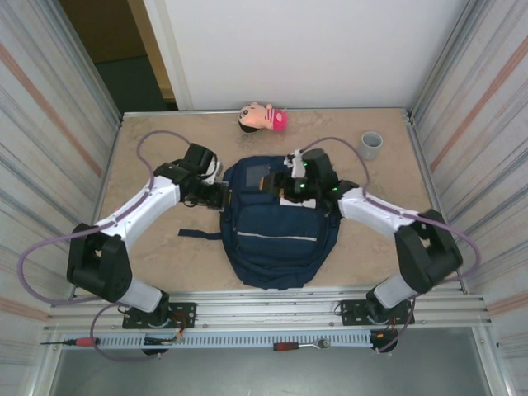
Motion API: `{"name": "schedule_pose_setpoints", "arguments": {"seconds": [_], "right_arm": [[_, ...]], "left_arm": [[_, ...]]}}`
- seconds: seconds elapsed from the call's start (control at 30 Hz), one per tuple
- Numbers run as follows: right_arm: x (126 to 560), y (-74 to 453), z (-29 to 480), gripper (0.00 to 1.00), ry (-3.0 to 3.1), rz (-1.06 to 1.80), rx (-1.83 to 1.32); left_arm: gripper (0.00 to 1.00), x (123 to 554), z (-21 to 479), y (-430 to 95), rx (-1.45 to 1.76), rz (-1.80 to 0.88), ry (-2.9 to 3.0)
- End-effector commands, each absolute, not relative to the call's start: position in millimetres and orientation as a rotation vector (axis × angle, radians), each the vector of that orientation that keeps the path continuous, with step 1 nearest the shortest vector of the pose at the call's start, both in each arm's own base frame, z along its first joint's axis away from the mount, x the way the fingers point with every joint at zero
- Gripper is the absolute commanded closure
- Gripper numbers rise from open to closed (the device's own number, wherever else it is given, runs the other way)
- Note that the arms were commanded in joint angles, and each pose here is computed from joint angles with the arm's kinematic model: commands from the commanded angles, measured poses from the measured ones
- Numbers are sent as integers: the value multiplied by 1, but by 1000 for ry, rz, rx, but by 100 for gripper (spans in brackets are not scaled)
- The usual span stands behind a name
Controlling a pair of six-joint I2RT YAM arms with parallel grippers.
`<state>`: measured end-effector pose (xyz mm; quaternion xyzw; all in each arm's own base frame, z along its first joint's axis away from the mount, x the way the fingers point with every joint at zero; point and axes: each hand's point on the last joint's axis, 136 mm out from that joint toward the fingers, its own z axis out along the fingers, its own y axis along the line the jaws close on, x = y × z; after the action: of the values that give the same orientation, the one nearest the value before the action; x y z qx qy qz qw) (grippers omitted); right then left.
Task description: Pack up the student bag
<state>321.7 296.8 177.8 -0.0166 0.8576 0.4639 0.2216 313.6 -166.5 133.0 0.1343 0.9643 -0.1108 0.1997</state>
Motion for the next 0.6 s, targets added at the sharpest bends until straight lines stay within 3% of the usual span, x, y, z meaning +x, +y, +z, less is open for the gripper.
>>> {"name": "schedule_pose_setpoints", "arguments": {"seconds": [0.0, 0.23, 0.57], "right_arm": [[298, 272, 183, 34, 2437, 1320, -63], [279, 235, 177, 33, 2516, 1397, -10], [262, 240, 160, 34, 2541, 1558, -84]], "left_arm": [[61, 313, 154, -213, 786, -368, 2474], [63, 295, 148, -286, 1140, -516, 2229], [63, 281, 122, -326, 1316, -590, 2078]]}}
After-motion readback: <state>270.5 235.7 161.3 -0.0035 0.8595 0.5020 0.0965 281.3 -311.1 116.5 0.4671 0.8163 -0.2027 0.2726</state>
